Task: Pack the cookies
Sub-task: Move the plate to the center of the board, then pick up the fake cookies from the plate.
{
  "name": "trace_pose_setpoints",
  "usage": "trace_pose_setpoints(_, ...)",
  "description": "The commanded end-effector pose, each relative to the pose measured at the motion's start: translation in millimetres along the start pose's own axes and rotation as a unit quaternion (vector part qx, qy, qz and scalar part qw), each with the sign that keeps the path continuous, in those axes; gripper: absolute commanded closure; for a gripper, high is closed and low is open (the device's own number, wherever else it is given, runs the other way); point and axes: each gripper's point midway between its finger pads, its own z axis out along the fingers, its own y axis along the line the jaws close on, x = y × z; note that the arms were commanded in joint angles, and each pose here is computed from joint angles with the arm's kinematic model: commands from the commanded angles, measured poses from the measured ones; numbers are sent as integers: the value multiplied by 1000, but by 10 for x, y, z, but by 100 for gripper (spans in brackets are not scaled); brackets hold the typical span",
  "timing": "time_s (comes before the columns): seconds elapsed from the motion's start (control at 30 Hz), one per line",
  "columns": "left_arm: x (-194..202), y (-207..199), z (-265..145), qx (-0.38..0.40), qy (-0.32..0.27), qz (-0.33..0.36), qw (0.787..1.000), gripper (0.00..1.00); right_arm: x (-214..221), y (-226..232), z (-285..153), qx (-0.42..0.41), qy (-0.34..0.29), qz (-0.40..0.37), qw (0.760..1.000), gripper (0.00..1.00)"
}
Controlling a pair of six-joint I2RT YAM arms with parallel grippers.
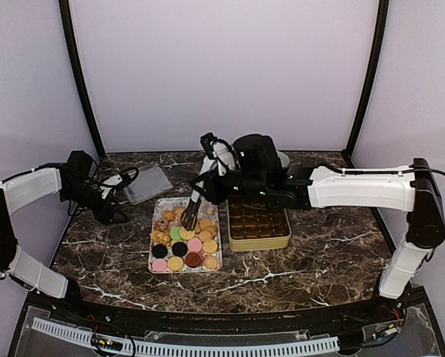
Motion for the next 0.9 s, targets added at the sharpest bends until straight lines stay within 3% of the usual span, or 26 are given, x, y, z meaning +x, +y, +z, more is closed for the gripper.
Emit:
trace_pose_setpoints(0.0, 3, -41, -58, 11, -2, -33, 999, 35, -249, 155, 17, 31, -46, -32, 998, 75)
trace_pose_setpoints(0.23, -36, 13, -105, -3, -11, -39, 999, 35, -193, 257, 95, 72, -58, -58, 994, 67)
trace_pose_setpoints(0.87, -85, 98, -176, -18, -24, -59, 998, 33, -65, 323, 391, 89, -60, -81, 991, 62)
